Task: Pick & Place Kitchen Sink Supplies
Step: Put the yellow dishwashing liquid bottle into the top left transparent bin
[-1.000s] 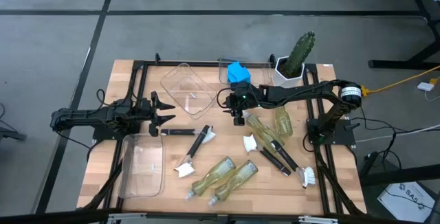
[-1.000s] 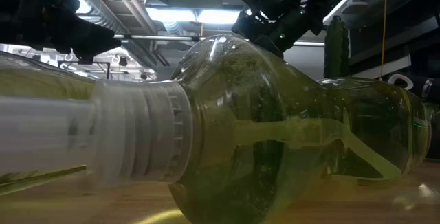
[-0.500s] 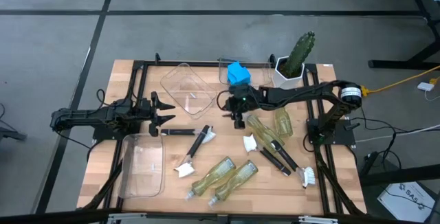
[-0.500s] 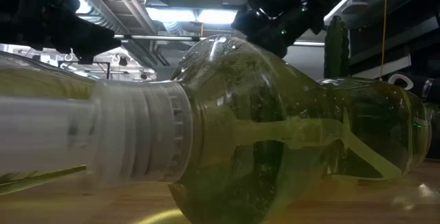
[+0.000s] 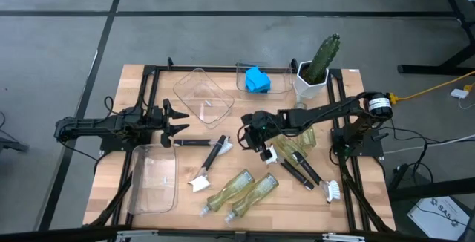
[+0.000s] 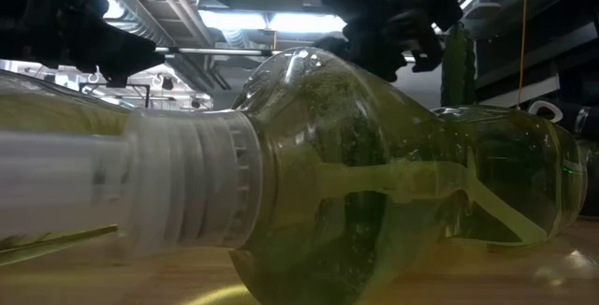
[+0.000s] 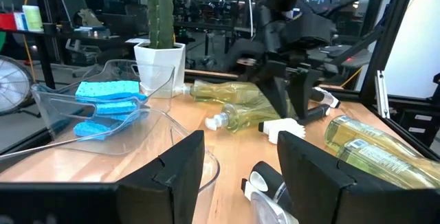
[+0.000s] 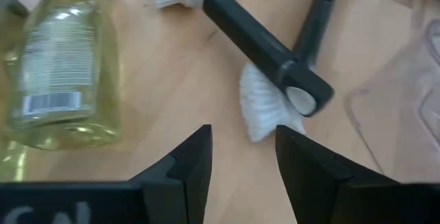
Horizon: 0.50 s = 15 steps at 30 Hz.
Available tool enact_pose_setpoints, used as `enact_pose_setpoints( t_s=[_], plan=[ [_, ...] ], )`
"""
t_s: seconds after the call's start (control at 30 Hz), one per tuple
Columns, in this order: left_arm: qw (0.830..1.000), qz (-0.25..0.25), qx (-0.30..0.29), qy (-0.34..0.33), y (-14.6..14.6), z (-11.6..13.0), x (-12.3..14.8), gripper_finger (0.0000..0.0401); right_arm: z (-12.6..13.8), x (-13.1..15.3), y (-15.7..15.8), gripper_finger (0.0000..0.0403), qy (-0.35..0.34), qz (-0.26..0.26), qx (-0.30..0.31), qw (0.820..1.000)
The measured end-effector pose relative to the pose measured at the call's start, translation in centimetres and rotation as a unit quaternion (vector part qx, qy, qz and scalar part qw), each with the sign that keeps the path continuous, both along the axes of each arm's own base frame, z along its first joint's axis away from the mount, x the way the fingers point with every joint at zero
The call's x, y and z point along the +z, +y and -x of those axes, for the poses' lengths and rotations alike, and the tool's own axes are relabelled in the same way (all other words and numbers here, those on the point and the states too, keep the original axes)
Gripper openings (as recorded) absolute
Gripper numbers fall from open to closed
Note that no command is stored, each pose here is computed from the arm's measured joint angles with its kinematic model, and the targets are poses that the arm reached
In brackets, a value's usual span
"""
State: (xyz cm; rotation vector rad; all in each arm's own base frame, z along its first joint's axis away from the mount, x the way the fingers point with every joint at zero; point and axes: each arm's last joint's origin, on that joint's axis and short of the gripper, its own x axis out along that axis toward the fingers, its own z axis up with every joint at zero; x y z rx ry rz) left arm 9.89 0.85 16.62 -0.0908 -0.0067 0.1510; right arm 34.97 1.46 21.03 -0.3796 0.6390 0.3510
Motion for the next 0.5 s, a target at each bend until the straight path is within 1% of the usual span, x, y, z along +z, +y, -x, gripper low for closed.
enact_pose_setpoints(
  t_s=[0.13,0.4,0.5],
  plan=[
    [1.0,0.0,0.0,0.0,0.0,0.0,0.0,0.018,0.0,0.0,0.8,0.0182,-0.001,-0.001,0.01,1.0],
    [1.0,0.0,0.0,0.0,0.0,0.0,0.0,0.018,0.3,-0.2,1.8,0.0257,0.016,-0.001,0.023,1.0],
    [1.0,0.0,0.0,0.0,0.0,0.0,0.0,0.018,0.4,-0.2,2.4,0.0276,0.015,-0.001,0.032,0.999]
  ],
)
